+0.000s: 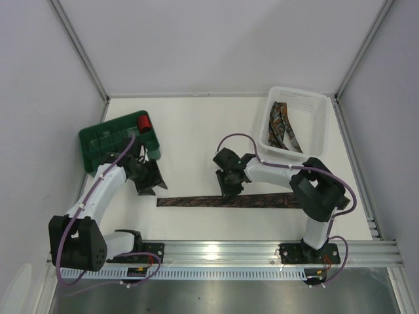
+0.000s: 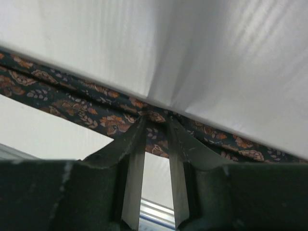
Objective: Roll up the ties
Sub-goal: Flatten the tie, then roll the tie
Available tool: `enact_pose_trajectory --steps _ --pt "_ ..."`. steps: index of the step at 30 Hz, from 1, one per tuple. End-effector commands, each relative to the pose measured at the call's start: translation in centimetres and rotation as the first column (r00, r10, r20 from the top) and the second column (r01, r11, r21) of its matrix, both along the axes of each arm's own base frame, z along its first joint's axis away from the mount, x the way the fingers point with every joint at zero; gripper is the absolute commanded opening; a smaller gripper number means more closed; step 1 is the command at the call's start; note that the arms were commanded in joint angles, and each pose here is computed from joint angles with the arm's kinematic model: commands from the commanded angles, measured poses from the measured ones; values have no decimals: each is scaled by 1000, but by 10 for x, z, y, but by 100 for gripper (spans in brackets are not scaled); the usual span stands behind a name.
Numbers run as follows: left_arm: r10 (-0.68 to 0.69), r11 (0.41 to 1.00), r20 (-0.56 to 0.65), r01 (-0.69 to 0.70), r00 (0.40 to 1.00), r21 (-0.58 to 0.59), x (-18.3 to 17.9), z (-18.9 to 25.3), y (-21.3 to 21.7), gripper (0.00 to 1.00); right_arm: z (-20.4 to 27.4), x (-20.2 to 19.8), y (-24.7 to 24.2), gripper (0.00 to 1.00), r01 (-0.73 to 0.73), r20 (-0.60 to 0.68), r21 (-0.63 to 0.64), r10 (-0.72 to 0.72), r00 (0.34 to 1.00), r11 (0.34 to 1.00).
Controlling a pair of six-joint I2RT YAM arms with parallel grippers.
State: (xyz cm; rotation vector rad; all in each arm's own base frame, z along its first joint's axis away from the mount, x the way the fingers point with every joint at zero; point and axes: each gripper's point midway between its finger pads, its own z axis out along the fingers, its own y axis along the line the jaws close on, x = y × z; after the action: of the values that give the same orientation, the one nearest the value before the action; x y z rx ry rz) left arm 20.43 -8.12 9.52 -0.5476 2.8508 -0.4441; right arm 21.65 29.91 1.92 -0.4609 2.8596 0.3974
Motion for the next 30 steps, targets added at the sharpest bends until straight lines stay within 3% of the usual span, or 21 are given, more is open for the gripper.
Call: enact_pose_trajectory --steps 1,10,15,18,22,25,26,30 --pt "-79 994 84 85 993 -68 18 17 -13 57 -10 2 -37 30 67 20 -72 -66 998 995" --pt "-196 950 149 225 969 -215 31 10 -42 55 -3 -7 -79 32 7 58 -110 0 998 994" --pt "-219 934 137 249 966 -255 26 -5 -48 48 36 -8 -53 35 -93 86 45 89 992 995" --pt "-231 922 106 252 967 -295 18 -20 -52 35 71 -1 -24 37 -127 112 168 109 988 978" --pt "-213 932 50 218 976 -291 9 -30 -50 29 85 2 14 39 -150 48 265 142 989 952" --pt "-187 947 0 180 982 -265 2 -34 -44 32 91 8 42 39 -133 43 310 126 991 941" --pt "-181 951 -8 173 983 -254 0 -36 -43 37 90 8 49 38 -124 31 320 121 992 939" --pt "-177 962 -68 158 982 -221 -11 -49 -36 42 86 4 77 32 -60 -71 384 95 993 922"
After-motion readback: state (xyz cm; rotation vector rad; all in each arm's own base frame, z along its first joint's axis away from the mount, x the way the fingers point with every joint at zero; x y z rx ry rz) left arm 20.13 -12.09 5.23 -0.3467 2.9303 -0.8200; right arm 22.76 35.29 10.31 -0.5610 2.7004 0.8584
